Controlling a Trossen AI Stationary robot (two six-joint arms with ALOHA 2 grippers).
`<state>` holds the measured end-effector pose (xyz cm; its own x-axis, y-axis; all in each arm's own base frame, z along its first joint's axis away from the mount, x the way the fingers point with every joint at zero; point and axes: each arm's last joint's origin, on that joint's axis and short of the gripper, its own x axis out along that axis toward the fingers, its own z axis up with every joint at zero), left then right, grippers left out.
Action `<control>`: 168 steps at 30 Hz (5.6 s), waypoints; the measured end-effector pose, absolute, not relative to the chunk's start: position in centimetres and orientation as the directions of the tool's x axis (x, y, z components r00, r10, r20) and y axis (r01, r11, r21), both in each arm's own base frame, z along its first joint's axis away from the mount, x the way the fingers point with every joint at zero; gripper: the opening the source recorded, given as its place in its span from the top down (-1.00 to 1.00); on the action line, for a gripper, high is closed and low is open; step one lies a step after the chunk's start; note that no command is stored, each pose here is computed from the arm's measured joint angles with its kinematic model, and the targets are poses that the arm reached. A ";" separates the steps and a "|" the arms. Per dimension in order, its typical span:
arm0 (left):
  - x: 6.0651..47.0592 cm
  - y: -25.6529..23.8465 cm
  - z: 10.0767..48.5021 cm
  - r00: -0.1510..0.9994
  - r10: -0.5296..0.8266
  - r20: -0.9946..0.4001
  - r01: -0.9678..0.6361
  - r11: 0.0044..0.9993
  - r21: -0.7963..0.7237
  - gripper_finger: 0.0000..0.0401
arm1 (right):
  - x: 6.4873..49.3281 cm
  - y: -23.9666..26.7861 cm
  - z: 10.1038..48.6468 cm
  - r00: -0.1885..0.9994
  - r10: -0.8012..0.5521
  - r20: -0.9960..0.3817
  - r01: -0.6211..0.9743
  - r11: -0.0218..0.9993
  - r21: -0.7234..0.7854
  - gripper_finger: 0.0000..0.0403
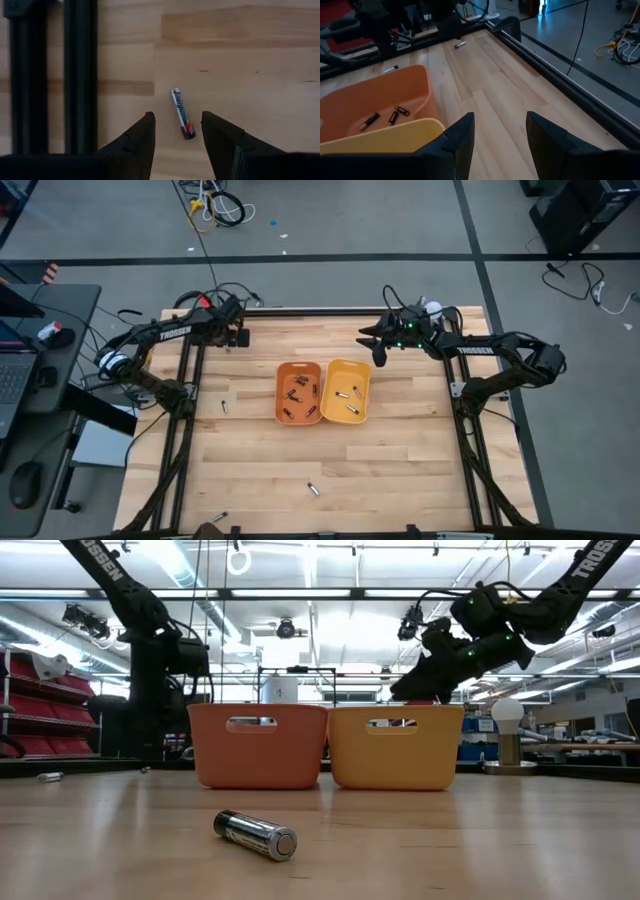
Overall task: Sort batteries
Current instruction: Put the silver battery into the yellow bin
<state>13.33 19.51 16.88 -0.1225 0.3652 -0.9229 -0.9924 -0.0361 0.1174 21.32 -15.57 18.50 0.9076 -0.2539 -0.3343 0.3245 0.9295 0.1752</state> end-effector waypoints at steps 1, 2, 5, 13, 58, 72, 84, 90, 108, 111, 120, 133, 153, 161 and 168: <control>13.4 19.5 16.7 -0.107 0.370 -0.923 -0.994 -0.037 0.101 0.22 | 21.3 -15.6 18.4 0.906 -0.252 -0.340 0.324 0.930 0.174 0.19; 13.5 19.6 16.4 -0.079 0.372 -0.925 -0.997 -0.039 0.069 0.22 | 21.3 -15.5 18.4 0.904 -0.251 -0.345 0.324 0.930 0.172 0.19; 13.3 19.4 15.7 -0.088 0.360 -0.929 -0.996 -0.046 0.077 0.22 | 21.3 -15.5 18.3 0.902 -0.249 -0.353 0.323 0.931 0.168 0.19; 13.5 19.6 15.8 -0.093 0.377 -0.922 -0.995 -0.063 0.075 0.22 | 21.3 -15.5 18.3 0.901 -0.249 -0.355 0.326 0.929 0.174 0.19; 16.2 17.8 18.5 0.019 0.441 -0.897 -1.000 -0.010 -0.026 0.92 | 20.8 -15.8 17.9 0.895 -0.223 -0.386 0.322 0.922 0.214 0.19; 25.3 13.3 26.6 0.641 0.284 -0.713 -0.535 0.832 -0.149 0.92 | 20.9 -15.9 18.2 0.892 -0.270 -0.362 0.405 0.834 0.375 0.19; 31.6 10.6 26.2 0.868 -0.045 -0.494 -0.048 0.984 -0.173 0.92 | 20.6 -15.8 17.4 0.840 -0.299 -0.453 0.516 0.698 0.496 0.21; 33.3 10.3 24.5 0.874 -0.124 -0.470 0.050 0.985 -0.165 0.92 | 21.6 -14.4 18.2 0.880 -0.259 -0.399 0.448 0.730 0.515 0.21; 36.6 8.3 20.6 0.867 -0.084 -0.491 -0.020 0.979 -0.202 0.71 | 23.4 -10.1 20.6 0.907 -0.296 -0.300 0.412 0.773 0.483 0.21; 36.6 7.8 20.6 0.863 -0.081 -0.499 -0.020 0.980 -0.196 0.50 | 24.0 -8.7 20.7 0.912 -0.295 -0.286 0.398 0.807 0.436 0.21; 34.2 6.8 22.5 0.782 -0.008 -0.623 -0.142 0.971 -0.191 0.09 | 25.0 -5.7 21.5 0.933 -0.293 -0.209 0.352 0.866 0.355 0.21; 22.4 2.4 25.5 0.459 0.463 -0.759 -0.631 0.771 0.089 0.08 | 25.5 -3.8 21.3 0.938 -0.275 -0.214 0.324 0.912 0.251 0.21; 13.3 0.5 15.2 0.081 0.198 -0.977 -0.912 0.410 0.007 0.08 | 25.5 -3.8 21.2 0.936 -0.273 -0.222 0.320 0.923 0.216 0.21; 13.4 0.3 15.0 0.089 0.155 -0.984 -0.932 0.361 -0.028 0.22 | 25.4 -3.8 21.0 0.935 -0.265 -0.237 0.316 0.926 0.209 0.21; 13.3 -0.8 14.5 0.052 0.057 -0.997 -0.932 0.361 -0.028 0.30 | 25.4 -3.7 20.7 0.927 -0.260 -0.269 0.319 0.926 0.203 0.21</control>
<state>13.30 -0.79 14.49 0.0522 0.0574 -0.9970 -0.9322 0.3608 -0.0280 25.37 -3.73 20.71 0.9273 -0.2602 -0.2691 0.3186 0.9260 0.2027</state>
